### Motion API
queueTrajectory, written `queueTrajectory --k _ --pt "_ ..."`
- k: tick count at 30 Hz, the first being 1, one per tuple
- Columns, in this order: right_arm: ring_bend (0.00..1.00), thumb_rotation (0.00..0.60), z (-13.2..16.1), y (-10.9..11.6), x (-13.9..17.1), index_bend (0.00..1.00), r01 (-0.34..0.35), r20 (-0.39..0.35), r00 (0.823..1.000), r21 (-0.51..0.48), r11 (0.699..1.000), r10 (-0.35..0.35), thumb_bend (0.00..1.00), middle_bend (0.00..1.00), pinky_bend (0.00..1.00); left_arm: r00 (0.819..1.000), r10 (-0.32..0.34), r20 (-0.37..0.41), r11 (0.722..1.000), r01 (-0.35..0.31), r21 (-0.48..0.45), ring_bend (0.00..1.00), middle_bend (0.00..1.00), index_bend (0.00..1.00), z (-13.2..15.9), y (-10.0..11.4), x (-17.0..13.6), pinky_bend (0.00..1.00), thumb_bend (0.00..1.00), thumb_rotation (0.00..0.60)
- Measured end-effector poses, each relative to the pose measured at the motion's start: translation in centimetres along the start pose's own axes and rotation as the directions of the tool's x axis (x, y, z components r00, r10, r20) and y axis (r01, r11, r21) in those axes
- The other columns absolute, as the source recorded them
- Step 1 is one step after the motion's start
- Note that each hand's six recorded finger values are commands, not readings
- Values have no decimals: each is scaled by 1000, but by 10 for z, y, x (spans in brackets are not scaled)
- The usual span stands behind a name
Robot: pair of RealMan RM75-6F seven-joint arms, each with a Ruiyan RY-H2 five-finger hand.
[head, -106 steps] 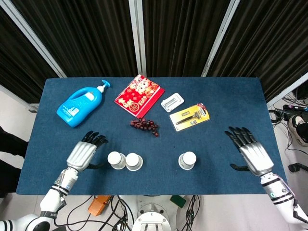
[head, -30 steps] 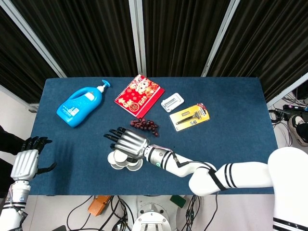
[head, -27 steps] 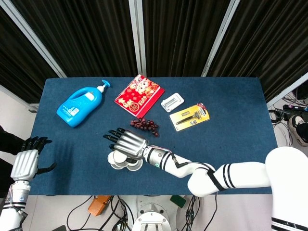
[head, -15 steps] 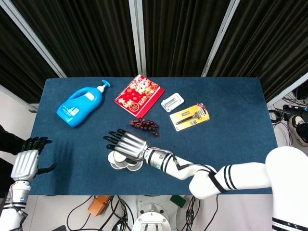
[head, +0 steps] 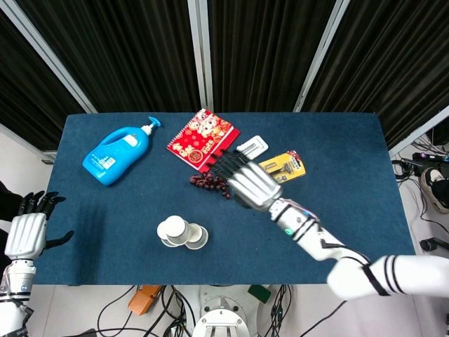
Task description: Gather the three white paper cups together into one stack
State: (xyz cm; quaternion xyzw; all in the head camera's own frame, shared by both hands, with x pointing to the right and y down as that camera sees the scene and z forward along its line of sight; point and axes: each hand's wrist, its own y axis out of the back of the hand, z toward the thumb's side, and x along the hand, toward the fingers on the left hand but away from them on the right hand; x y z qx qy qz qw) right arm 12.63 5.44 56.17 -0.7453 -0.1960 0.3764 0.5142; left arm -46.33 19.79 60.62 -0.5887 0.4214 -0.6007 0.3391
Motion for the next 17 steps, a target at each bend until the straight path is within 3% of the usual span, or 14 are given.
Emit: queueTrajectory --k 4,7,11,14,17 --pt "0 600 -62 -9 63 0 64 205 977 -3 998 -62 389 50 130 999 35 17 999 -35 4 68 141 231 -1 7 2 0 151 600" --pt "0 600 -98 -20 120 0 103 347 934 -26 994 -87 389 14 92 998 49 34 999 -49 -2 66 141 231 0 11 1 0 151 600" --pt "0 600 -134 -37 200 0 169 508 854 -63 984 -114 389 0 62 997 51 52 998 -52 18 65 141 213 2 14 -4 0 151 600" --pt "0 600 -148 -50 250 0 192 586 802 -76 978 -112 388 0 52 998 46 50 999 -47 24 65 141 209 3 15 -12 0 151 600" --pt "0 600 -154 -62 286 0 203 628 771 -92 975 -102 388 0 51 999 41 35 999 -42 20 65 141 210 2 14 -20 0 151 600"
